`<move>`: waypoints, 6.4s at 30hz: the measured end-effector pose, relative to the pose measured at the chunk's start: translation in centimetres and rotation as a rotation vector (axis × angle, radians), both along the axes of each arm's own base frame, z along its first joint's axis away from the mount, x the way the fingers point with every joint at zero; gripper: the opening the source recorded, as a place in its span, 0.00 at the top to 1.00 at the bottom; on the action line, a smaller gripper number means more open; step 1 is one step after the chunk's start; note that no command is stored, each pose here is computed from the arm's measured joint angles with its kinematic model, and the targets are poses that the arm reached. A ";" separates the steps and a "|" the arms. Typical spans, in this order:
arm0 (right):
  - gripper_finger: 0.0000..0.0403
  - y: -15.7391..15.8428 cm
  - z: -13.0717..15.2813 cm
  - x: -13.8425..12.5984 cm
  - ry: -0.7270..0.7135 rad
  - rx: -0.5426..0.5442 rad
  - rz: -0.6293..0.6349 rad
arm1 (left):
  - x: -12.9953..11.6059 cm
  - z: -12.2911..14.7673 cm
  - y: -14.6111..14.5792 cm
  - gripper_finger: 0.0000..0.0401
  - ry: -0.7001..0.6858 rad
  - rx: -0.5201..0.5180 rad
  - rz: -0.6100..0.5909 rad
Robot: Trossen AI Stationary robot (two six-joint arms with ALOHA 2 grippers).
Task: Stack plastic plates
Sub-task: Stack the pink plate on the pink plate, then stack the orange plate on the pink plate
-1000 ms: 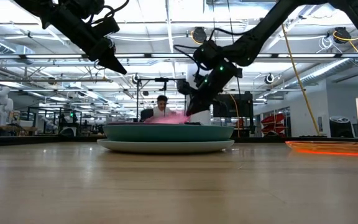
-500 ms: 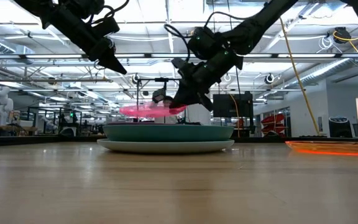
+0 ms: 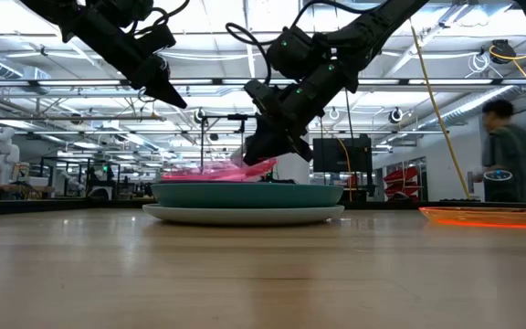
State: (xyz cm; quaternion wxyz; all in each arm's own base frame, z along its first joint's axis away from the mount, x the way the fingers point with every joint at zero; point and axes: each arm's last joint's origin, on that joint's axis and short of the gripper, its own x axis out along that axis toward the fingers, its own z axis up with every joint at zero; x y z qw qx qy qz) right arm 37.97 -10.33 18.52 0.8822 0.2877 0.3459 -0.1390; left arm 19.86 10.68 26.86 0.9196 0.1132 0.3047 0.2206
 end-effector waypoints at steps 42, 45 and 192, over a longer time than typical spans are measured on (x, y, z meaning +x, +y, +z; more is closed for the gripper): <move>0.70 6.9 4.8 -4.8 0.300 0.396 -0.184 | 0.0 0.1 0.0 0.63 -0.006 0.002 0.001; 0.70 7.8 5.4 -5.3 0.433 0.414 -0.210 | 0.0 0.1 0.0 0.63 -0.007 0.002 0.001; 1.00 10.7 11.6 -2.6 0.243 -0.239 -0.021 | 0.2 0.4 0.1 0.63 -0.052 0.008 0.010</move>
